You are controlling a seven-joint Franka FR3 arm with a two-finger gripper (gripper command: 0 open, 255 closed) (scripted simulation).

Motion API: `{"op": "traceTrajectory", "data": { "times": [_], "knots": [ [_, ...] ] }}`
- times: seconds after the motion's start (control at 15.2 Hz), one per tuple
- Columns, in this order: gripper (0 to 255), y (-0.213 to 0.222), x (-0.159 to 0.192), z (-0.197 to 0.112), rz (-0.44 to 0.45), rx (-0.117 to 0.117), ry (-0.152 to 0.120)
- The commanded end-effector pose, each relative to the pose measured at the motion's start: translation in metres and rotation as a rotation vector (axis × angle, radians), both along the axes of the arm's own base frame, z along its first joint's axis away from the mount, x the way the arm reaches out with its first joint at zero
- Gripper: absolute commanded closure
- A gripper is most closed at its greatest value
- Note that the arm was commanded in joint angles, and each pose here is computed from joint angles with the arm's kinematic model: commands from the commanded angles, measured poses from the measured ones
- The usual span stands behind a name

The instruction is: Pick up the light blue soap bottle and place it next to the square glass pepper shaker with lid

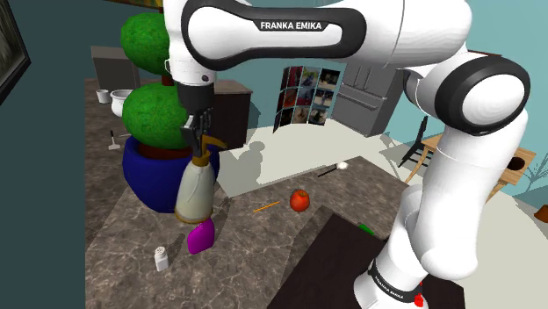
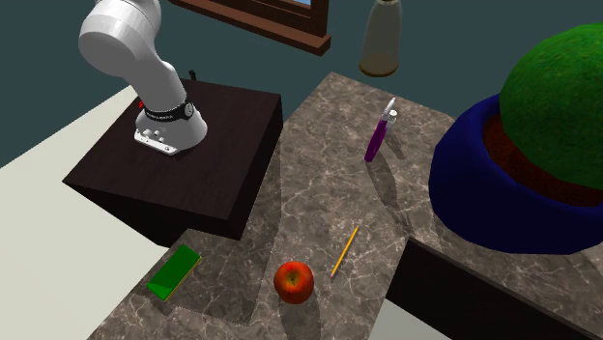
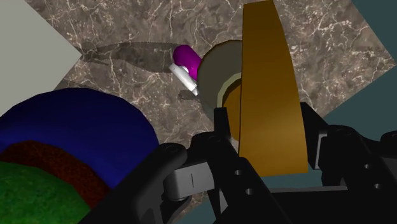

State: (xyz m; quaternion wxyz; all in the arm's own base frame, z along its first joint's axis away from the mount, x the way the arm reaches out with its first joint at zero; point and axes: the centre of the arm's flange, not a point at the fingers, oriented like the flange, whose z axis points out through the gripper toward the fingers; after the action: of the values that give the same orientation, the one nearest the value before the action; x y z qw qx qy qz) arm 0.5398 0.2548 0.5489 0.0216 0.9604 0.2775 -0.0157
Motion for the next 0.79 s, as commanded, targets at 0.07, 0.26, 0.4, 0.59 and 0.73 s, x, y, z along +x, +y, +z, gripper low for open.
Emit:
{"op": "traceTrajectory", "data": {
  "times": [0.07, 0.26, 0.4, 0.59, 0.73],
  "knots": [
    [255, 0.001, 0.000, -0.016, -0.001, 0.000, -0.001],
    [255, 0.001, 0.000, -0.032, -0.001, 0.000, -0.001],
    [255, 0.001, 0.000, -0.043, -0.001, 0.000, -0.001],
    [255, 0.001, 0.000, -0.059, -0.001, 0.000, -0.001],
    [255, 0.001, 0.000, -0.069, -0.001, 0.000, -0.001]
  ]
}}
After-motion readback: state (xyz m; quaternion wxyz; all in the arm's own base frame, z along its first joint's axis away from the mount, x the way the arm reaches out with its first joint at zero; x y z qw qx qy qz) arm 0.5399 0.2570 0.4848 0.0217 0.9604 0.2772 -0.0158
